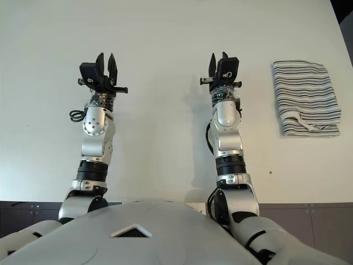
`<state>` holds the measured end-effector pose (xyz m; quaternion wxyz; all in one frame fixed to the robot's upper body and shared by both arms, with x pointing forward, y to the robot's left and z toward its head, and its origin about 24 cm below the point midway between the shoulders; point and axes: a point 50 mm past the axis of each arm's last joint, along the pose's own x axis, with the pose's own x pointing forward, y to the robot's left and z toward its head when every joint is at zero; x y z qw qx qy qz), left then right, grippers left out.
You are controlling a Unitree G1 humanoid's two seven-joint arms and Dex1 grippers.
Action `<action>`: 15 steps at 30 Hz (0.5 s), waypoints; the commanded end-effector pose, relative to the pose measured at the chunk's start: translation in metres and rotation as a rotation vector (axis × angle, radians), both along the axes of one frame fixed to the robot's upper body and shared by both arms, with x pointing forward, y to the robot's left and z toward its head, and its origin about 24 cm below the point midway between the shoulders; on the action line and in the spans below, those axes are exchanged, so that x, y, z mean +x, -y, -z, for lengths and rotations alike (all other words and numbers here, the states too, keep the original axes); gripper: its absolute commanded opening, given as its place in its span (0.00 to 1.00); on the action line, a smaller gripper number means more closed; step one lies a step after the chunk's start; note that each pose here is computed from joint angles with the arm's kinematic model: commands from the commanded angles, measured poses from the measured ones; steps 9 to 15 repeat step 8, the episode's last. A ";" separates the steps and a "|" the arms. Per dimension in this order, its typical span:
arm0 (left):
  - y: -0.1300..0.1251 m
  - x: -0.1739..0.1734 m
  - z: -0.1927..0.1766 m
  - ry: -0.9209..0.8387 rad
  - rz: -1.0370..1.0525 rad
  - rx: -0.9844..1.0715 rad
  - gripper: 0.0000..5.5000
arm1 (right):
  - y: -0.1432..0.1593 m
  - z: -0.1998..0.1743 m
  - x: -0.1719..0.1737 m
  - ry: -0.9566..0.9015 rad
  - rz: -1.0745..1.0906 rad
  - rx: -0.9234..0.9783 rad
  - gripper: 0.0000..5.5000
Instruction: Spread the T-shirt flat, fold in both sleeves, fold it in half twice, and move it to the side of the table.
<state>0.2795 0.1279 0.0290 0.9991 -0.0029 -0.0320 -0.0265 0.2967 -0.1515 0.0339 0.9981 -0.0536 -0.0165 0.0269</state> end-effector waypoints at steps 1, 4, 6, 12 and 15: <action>0.010 0.009 -0.007 0.035 0.049 0.033 0.23 | 0.003 -0.005 0.007 0.009 -0.017 -0.023 0.24; 0.011 0.008 -0.004 0.031 0.030 0.011 0.26 | 0.000 0.000 0.006 -0.015 -0.058 -0.042 0.25; 0.019 0.008 -0.002 0.032 0.069 0.020 0.31 | 0.000 0.003 0.008 -0.035 -0.077 -0.061 0.25; 0.026 0.008 -0.001 0.033 0.090 0.033 0.38 | -0.002 0.004 0.009 -0.045 -0.102 -0.080 0.25; 0.026 0.008 -0.001 0.033 0.090 0.033 0.38 | -0.002 0.004 0.009 -0.045 -0.102 -0.080 0.25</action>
